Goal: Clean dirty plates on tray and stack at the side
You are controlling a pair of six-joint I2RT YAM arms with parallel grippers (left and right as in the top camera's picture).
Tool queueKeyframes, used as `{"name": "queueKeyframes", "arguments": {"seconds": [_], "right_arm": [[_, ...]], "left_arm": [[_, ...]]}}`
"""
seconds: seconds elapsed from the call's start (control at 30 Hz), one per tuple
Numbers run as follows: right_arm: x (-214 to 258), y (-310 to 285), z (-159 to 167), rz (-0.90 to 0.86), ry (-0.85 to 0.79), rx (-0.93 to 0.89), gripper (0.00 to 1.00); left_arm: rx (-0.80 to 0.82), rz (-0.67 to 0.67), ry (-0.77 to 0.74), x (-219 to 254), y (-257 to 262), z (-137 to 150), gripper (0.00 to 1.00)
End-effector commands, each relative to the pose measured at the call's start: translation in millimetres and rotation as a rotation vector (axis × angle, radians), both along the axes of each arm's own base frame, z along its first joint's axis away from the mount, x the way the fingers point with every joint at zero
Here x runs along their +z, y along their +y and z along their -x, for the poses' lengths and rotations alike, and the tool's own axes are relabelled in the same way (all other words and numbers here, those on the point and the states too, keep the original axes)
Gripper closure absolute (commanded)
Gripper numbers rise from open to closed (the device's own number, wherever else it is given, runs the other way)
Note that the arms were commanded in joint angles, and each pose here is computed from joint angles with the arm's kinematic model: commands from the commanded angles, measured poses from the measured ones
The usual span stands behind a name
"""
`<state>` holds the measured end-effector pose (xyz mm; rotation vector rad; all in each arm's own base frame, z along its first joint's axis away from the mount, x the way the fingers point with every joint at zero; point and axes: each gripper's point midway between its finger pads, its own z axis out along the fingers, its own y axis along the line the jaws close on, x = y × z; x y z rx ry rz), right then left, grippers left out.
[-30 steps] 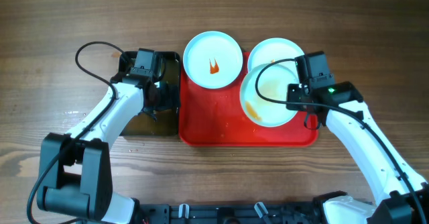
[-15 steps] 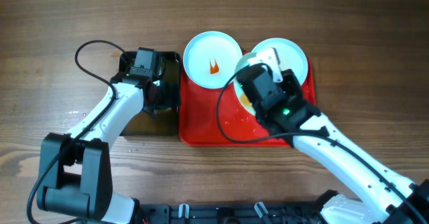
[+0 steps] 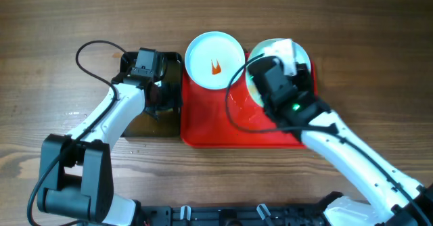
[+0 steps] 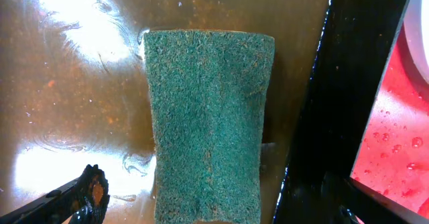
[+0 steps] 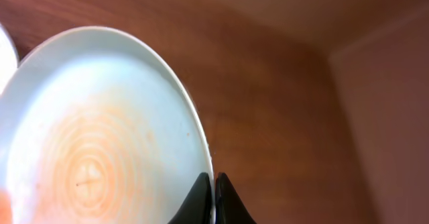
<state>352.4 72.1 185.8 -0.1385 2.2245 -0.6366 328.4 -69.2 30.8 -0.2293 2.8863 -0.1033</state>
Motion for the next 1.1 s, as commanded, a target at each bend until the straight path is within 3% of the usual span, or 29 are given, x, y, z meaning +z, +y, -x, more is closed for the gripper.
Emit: {"name": "queueKeyframes", "arguments": {"seconds": [0.0,0.1,0.2,0.33,0.47,0.53,0.6,0.63,0.67,0.73,0.8,1.0,1.07], "right_arm": [[-15.9,-41.0,-6.5,-0.355,0.003,-0.224,0.96],[-37.2,-111.0,-1.7,-0.639,0.044,-0.459,0.96],[-48.8,-173.8,12.9,-0.810,0.037,-0.620,0.96],[-73.3,-233.6,46.4,-0.844,0.033,-0.826,0.96],[-97.4,-244.2,51.5,-0.825,0.106,-0.846,0.95],[-107.7,-243.5,51.9,-0.830,0.137,-0.857,0.91],[-111.0,-240.5,49.7,-0.849,0.147,-0.847,0.73],[-109.9,-233.6,44.8,-0.876,0.159,-0.793,0.61],[-107.4,-222.0,36.8,-0.923,0.176,-0.706,0.57],[-90.1,-178.8,12.0,-1.075,0.207,-0.406,0.54],[-73.9,-142.6,-0.9,-1.108,0.232,-0.207,0.52],[-47.8,-5.3,-25.1,-0.936,0.302,0.264,0.49],[-45.1,33.8,-29.9,-0.858,0.286,0.329,0.45]], "left_arm": [[-0.002,0.022,-0.010,3.8,-2.4,0.3,0.00],[-0.002,0.022,-0.009,3.8,-2.4,0.4,0.00],[-0.002,0.022,-0.010,3.8,-2.4,0.3,0.00],[-0.001,0.022,-0.010,3.9,-2.5,0.2,0.00],[-0.001,0.022,-0.010,3.8,-2.4,0.3,0.00],[-0.002,0.022,-0.010,3.8,-2.4,0.3,0.00],[-0.002,0.022,-0.010,3.9,-2.5,0.2,0.00],[-0.002,0.022,-0.010,3.9,-2.4,0.2,0.00],[-0.002,0.022,-0.011,3.9,-2.5,0.1,0.00],[-0.002,0.022,-0.012,4.0,-2.5,-0.1,0.00],[-0.002,0.023,-0.015,4.2,-2.7,-0.9,0.00],[-0.002,0.029,-0.047,6.5,-4.2,-8.4,0.00],[-0.002,0.030,-0.048,6.5,-4.2,-8.6,0.00]]}}
